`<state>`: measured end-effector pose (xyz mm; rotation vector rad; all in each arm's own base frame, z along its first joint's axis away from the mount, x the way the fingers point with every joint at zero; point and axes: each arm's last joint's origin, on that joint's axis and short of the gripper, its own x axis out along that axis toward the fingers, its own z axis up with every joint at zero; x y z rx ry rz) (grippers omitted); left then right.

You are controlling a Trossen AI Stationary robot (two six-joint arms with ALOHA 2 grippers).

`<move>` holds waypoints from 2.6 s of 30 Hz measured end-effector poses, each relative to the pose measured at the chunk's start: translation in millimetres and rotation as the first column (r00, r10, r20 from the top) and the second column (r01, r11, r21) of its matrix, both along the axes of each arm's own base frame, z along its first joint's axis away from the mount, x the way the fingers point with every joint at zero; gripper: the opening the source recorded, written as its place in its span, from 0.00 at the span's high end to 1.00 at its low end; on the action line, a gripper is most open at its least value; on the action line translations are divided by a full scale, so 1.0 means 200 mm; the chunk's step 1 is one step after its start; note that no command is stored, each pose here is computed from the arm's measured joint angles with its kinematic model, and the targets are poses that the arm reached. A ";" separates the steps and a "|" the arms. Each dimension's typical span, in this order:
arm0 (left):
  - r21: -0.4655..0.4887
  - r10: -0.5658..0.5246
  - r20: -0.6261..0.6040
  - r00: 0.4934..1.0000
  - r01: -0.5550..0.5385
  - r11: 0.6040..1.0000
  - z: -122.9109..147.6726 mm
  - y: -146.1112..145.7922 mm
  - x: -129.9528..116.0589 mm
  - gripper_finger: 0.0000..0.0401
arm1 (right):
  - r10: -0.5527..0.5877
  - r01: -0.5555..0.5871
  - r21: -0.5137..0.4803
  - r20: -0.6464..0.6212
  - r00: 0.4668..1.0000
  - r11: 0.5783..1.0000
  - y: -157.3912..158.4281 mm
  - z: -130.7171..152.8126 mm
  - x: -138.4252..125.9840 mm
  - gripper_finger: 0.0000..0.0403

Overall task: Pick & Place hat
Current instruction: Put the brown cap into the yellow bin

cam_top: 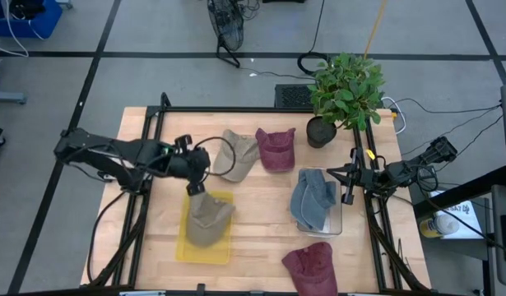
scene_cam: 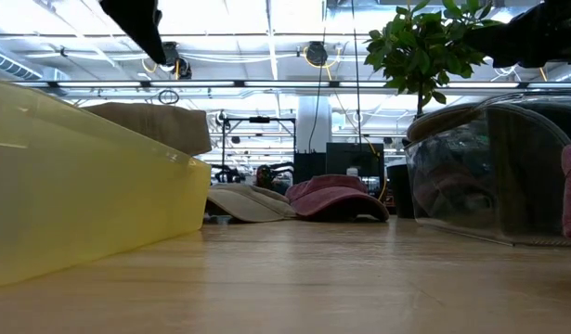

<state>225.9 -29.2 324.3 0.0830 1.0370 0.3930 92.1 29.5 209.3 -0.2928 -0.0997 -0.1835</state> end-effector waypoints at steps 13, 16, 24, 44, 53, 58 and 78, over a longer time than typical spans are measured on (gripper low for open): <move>-0.117 -0.251 -0.225 0.941 0.230 0.966 -0.06 0.07 -0.01 0.99 | 0.000 0.000 0.000 -0.001 1.000 1.000 0.00 0.00 0.00 1.00; -0.130 -0.328 -0.228 0.917 0.305 0.944 -0.05 0.05 -0.01 0.98 | 0.000 0.000 0.000 -0.001 1.000 1.000 0.00 0.00 0.00 1.00; -0.170 -0.413 -0.222 0.883 0.382 0.909 -0.06 0.03 -0.01 0.98 | 0.000 0.000 0.000 -0.001 1.000 1.000 0.00 0.00 0.00 1.00; -0.036 -0.193 -0.142 0.971 0.190 0.981 -0.06 0.20 0.13 0.99 | 0.000 0.000 0.002 0.003 1.000 1.000 0.00 0.00 0.00 1.00; -0.040 -0.253 -0.225 0.941 0.250 0.967 -0.18 0.39 0.42 0.98 | 0.001 -0.001 -0.006 -0.001 1.000 1.000 0.00 0.00 0.00 1.00; -0.055 -0.236 -0.203 0.950 0.230 0.972 -0.26 0.54 0.65 0.97 | 0.002 -0.002 -0.008 -0.003 1.000 1.000 0.00 0.00 0.00 1.00; -0.305 -0.024 -0.192 0.981 -0.037 0.952 -0.43 0.86 0.73 0.31 | 0.000 -0.001 -0.027 -0.039 0.999 1.000 0.00 -0.02 0.00 1.00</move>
